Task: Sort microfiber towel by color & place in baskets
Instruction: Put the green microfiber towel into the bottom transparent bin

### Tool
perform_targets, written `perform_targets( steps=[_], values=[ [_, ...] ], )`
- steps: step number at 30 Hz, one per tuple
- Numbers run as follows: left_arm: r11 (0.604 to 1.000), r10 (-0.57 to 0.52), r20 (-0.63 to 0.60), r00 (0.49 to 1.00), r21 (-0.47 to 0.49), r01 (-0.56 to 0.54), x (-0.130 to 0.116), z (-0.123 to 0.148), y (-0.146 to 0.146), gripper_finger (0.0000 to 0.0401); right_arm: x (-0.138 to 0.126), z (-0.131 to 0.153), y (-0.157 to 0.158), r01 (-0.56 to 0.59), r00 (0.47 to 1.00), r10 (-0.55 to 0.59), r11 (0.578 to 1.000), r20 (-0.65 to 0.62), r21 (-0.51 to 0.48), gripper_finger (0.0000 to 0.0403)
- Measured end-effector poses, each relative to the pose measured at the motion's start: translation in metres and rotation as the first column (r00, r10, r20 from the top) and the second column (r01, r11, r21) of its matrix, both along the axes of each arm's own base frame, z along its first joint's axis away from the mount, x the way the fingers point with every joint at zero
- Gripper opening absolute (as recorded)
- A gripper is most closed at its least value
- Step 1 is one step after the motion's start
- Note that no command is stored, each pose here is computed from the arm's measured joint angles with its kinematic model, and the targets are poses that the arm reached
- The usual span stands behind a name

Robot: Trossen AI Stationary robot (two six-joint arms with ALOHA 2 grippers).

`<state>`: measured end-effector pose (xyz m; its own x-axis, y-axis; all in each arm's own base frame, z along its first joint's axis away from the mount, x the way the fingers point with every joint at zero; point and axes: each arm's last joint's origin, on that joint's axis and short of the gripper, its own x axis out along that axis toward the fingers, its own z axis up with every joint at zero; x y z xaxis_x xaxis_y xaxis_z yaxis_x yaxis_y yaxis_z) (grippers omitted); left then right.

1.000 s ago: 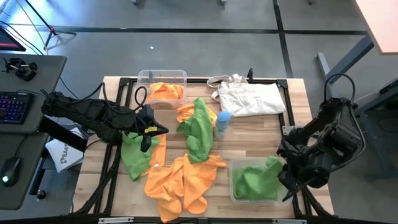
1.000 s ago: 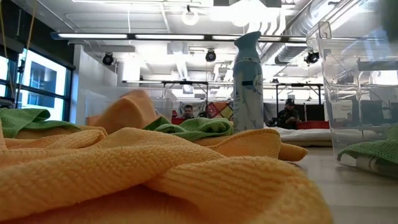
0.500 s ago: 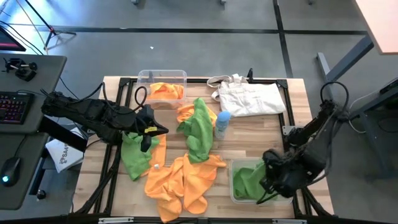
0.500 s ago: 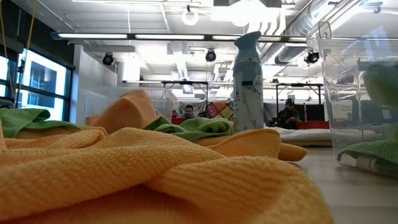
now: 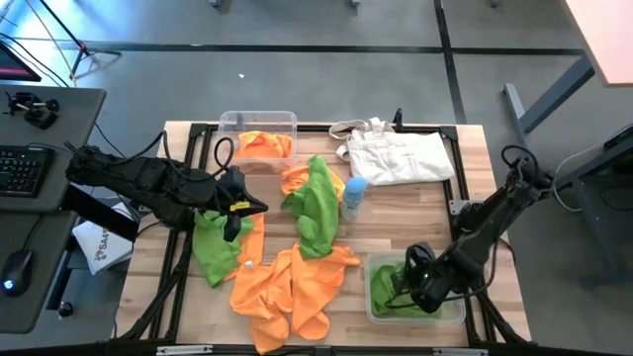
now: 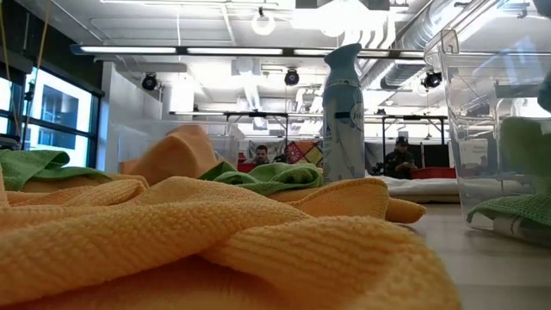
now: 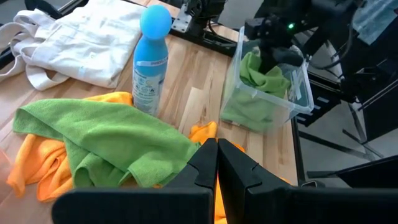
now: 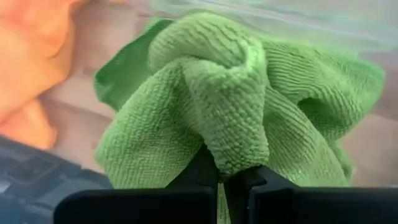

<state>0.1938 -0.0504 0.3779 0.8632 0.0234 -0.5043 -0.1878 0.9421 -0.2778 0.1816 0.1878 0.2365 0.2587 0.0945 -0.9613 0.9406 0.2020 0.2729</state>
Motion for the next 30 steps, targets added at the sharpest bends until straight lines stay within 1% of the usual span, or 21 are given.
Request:
perform_targets(
  steps=[5,8,12,15,17,20,23,28,30],
  values=[
    [1.0,0.0,-0.001,1.0,0.0,0.0,0.0,0.0,0.0,0.0,0.002,-0.016,-0.002,0.036,0.998,-0.036,0.999,0.058,0.0,0.0],
    [1.0,0.0,0.0,1.0,0.0,0.0,0.0,0.0,0.0,0.0,0.003,-0.022,-0.003,0.04,0.998,-0.041,0.999,0.055,0.017,0.001],
    [0.999,0.029,0.005,1.0,0.017,-0.029,0.0,0.0,0.001,0.0,0.004,-0.023,-0.005,0.033,0.998,-0.034,0.999,0.045,0.022,0.0044],
    [0.998,0.058,0.011,0.998,0.034,-0.059,0.0,0.0,0.002,0.0,0.005,-0.019,-0.003,0.002,0.999,-0.003,1.0,0.045,0.029,0.0076],
    [0.996,0.073,0.014,0.997,0.042,-0.074,0.0,0.0,0.002,0.0,0.006,-0.013,-0.001,-0.03,0.999,0.028,0.998,0.044,0.051,0.0097],
    [0.995,0.089,0.018,0.996,0.052,-0.09,0.0,0.0,0.003,0.0,0.005,-0.002,0.001,-0.064,0.998,0.064,0.995,-0.007,0.075,0.0124],
    [0.993,0.098,0.02,0.995,0.057,-0.099,0.0,0.001,0.003,0.0,0.004,0.015,0.002,-0.097,0.994,0.1,0.992,-0.039,0.077,0.0142],
    [0.993,0.105,0.021,0.994,0.061,-0.106,0.0,0.0,0.004,0.0,0.002,0.054,-0.002,-0.115,0.992,0.117,0.993,-0.056,0.031,0.0151],
    [0.992,0.105,0.021,0.994,0.061,-0.106,0.0,0.0,0.004,0.0,0.001,0.071,-0.004,-0.112,0.993,0.112,0.994,-0.043,0.004,0.0151]
  ],
)
